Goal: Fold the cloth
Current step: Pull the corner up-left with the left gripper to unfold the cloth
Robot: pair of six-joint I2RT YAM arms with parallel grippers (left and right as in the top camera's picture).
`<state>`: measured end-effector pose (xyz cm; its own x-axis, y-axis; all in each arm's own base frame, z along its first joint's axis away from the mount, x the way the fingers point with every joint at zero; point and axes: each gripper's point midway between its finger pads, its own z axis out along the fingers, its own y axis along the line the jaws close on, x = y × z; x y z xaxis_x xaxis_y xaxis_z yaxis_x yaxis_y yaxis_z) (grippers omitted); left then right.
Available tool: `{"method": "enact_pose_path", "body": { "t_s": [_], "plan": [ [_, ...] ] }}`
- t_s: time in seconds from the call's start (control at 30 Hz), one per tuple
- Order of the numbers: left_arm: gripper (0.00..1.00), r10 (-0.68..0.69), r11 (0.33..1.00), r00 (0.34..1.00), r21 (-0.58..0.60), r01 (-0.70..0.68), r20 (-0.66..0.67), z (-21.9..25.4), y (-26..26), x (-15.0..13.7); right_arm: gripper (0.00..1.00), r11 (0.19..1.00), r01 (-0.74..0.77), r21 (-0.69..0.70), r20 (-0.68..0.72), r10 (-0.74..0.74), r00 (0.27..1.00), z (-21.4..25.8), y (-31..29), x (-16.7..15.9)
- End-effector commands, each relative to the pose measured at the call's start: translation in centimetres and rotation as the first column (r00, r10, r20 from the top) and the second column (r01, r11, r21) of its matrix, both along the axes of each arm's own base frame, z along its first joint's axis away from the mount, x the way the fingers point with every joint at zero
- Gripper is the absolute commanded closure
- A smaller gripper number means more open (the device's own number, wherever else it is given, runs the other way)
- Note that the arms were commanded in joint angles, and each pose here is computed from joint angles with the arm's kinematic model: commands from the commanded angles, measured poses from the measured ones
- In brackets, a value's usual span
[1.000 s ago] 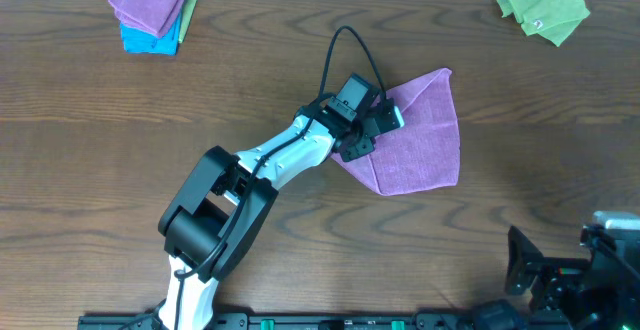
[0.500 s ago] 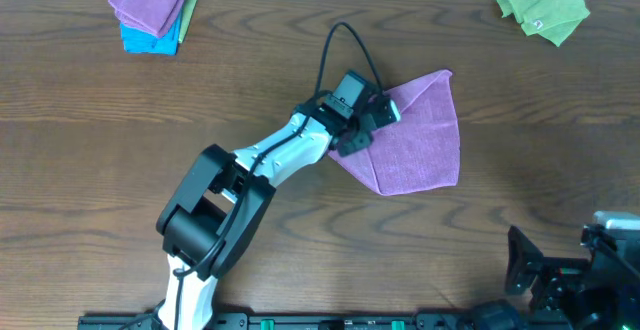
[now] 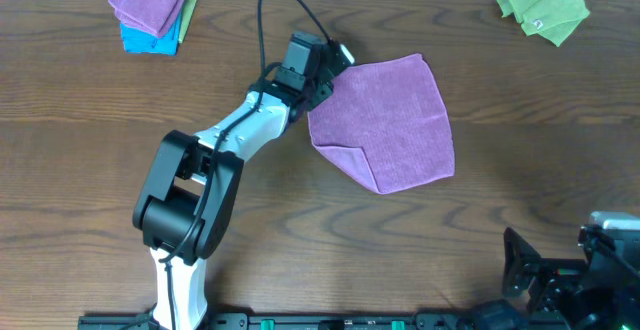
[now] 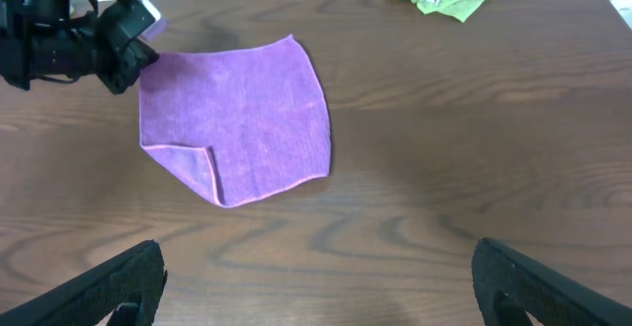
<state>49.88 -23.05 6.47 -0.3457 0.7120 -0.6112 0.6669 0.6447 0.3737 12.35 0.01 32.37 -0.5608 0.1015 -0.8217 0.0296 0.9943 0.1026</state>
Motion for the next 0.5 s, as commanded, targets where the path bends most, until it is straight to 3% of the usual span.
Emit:
{"method": "enact_pose_path", "body": {
  "t_s": [0.0, 0.27, 0.33, 0.37, 0.4, 0.43, 0.47],
  "plan": [
    [0.94, 0.064, 0.995, 0.998, -0.068, -0.066, -0.026, 0.2, 1.3, 1.0, 0.01, 0.999, 0.022, 0.032, -0.007, -0.022, 1.0, -0.1, 0.1, 0.0],
    [0.94, 0.161, 0.985, 0.983, -0.043, -0.165, -0.092, -1.2, 5.5, 1.3, 0.01, 0.999, 0.021, 0.038, -0.001, -0.021, 1.0, 0.1, 0.1, 0.2],
    [0.87, 0.173, 0.983, 0.98, -0.037, -0.178, -0.102, -1.4, 6.1, 1.3, 0.01, 0.999, 0.02, 0.04, 0.007, -0.02, 1.0, 0.3, 0.2, 0.3],
    [0.75, 0.181, 0.982, 0.978, -0.038, -0.186, -0.104, -1.4, 6.3, 1.3, 0.01, 0.999, 0.02, 0.041, 0.009, -0.02, 1.0, 0.3, 0.2, 0.3],
    [0.54, 0.207, 0.976, 0.973, -0.044, -0.212, -0.107, -1.4, 6.5, 1.4, 0.01, 0.999, 0.02, 0.041, 0.01, -0.021, 1.0, 0.3, 0.2, 0.3],
    [0.15, 0.233, 0.97, 0.966, -0.047, -0.239, -0.108, -1.4, 6.8, 1.5, 0.01, 0.999, 0.02, 0.041, 0.011, -0.021, 1.0, 0.3, 0.2, 0.3],
    [0.04, 0.255, 0.964, 0.961, -0.048, -0.261, -0.108, -1.4, 7.0, 1.6, 0.01, 0.999, 0.019, 0.041, 0.011, -0.02, 1.0, 0.3, 0.2, 0.3]
  ]
}}
